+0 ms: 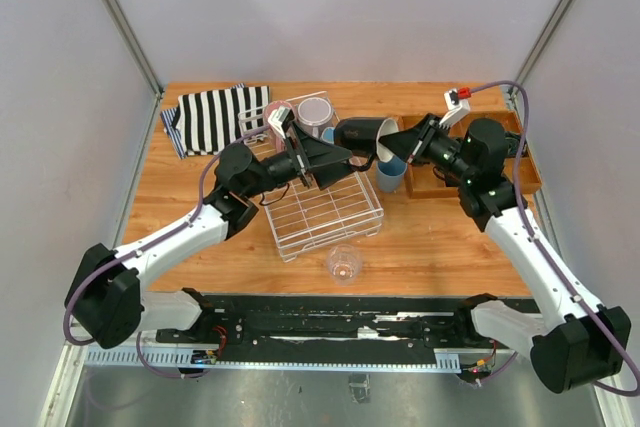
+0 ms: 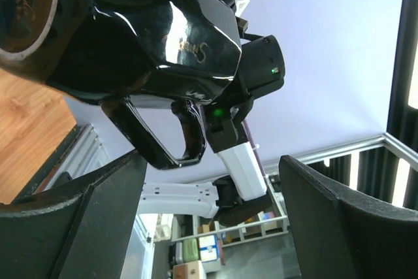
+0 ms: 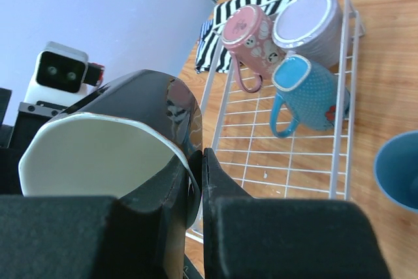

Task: Load the cups into the dish rack

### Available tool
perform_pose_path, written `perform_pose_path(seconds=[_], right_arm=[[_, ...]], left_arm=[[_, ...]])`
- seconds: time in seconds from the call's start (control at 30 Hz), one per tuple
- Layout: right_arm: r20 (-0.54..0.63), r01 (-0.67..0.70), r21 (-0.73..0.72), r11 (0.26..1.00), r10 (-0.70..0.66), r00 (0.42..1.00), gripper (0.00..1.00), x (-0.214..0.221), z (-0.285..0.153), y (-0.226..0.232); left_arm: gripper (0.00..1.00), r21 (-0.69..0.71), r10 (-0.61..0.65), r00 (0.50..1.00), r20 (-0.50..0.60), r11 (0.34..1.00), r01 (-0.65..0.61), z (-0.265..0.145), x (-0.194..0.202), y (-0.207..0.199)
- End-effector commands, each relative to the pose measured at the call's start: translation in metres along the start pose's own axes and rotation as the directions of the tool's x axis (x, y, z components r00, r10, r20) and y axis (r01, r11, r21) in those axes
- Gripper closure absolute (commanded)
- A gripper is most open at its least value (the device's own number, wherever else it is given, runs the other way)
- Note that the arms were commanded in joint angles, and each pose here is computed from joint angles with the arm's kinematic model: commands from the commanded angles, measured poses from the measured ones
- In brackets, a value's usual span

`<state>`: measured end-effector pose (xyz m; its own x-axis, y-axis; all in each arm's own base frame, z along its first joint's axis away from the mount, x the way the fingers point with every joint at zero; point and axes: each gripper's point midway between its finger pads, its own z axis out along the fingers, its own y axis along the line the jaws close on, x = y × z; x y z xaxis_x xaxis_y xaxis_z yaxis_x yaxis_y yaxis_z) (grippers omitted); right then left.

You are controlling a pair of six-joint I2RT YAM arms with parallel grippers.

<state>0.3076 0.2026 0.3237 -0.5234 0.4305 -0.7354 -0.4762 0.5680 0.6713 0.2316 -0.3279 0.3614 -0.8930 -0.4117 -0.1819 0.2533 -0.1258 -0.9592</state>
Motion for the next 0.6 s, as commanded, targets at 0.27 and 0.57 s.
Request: perform_pose_path(seconds=[0.27, 0.57], right_arm=[[0.211, 0.215, -0.275, 0.937, -0.16, 0.964, 0.99, -0.022, 0.022, 0.078], [0.282, 0.223, -0.287, 0.932, -0.14, 0.949, 0.99, -0.014, 0.026, 0.066]], left_arm=[[0.14, 0.068, -0.052, 0.998, -0.021, 0.996, 0.053, 0.002, 0.0, -0.013], [0.36, 0.135, -0.057, 0.998, -0.004, 0.989, 0.057, -0.002, -0.002, -0.027]])
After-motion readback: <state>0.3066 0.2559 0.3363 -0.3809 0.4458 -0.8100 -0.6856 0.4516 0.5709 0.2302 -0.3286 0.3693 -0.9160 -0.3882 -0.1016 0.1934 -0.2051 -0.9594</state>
